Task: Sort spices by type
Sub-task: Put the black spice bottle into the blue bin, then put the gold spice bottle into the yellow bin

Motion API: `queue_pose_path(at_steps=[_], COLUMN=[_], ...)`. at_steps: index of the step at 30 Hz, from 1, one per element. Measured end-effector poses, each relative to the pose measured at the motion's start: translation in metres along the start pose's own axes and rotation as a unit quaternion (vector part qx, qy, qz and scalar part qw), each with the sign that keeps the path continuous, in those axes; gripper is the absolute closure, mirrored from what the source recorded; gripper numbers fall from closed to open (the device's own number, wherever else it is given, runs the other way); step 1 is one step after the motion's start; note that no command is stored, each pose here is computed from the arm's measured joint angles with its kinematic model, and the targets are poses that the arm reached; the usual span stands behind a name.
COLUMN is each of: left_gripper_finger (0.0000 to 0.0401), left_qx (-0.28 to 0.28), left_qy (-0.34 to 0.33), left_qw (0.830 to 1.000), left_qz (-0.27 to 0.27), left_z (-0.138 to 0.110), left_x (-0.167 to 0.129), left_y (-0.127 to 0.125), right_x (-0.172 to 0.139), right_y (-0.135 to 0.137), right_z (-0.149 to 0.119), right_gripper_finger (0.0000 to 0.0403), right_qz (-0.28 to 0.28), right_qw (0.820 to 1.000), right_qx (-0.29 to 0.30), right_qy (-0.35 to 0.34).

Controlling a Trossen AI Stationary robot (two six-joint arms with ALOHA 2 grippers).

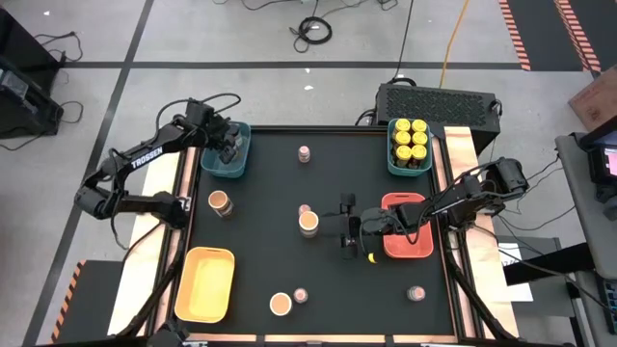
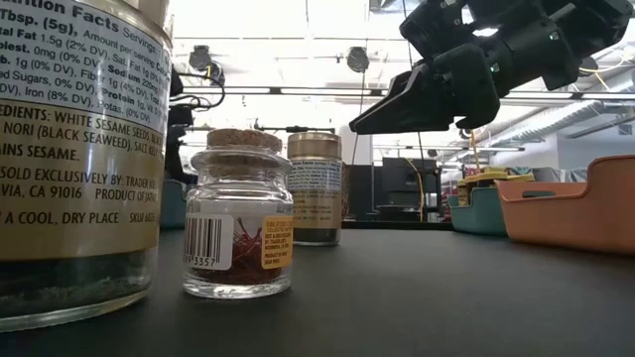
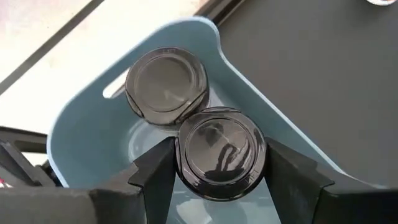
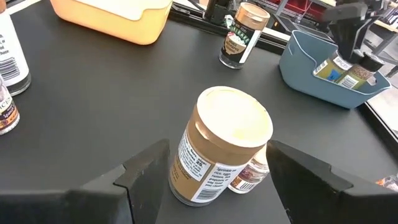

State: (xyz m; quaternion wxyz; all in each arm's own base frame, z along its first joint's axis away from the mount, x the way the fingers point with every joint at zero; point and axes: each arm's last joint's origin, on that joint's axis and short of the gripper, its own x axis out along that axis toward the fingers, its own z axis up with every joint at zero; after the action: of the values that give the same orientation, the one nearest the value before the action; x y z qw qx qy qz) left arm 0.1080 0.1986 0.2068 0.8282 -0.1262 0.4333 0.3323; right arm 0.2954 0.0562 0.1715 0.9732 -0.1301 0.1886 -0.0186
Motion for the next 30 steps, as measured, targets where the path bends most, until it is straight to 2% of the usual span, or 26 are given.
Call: queue_pose_path(at_steps=[6, 9, 14, 24, 30], left_gripper_finger=[0.0165, 0.0149, 0.0125, 0.0089, 0.0085], left_qx=[-0.005, -0.019, -0.019, -0.007, -0.002], left_qy=[0.002, 0.033, 0.048, 0.000, -0.037], left_qw=[1.000, 0.999, 0.999, 1.000, 0.999], left_qz=[-0.001, 0.002, 0.010, 0.025, 0.037], left_z=[0.002, -0.004, -0.001, 0.011, 0.013], left_x=[0.007, 0.010, 0.003, -0.015, -0.033], left_y=[0.002, 0.001, 0.002, 0.003, 0.001], right_x=[0.000, 0.000, 0.000, 0.000, 0.000], right_y=[0.000, 0.000, 0.000, 0.000, 0.000], right_z=[0.000, 0.000, 0.000, 0.000, 0.000], right_gripper_finger=[0.0142, 0.0142, 0.0142, 0.0142, 0.0142], right_qz=[0.000, 0.000, 0.000, 0.000, 0.000], right_qw=[1.000, 1.000, 1.000, 1.000, 1.000], right_qx=[0.000, 0.000, 0.000, 0.000, 0.000], right_qy=[0.000, 0.000, 0.000, 0.001, 0.000])
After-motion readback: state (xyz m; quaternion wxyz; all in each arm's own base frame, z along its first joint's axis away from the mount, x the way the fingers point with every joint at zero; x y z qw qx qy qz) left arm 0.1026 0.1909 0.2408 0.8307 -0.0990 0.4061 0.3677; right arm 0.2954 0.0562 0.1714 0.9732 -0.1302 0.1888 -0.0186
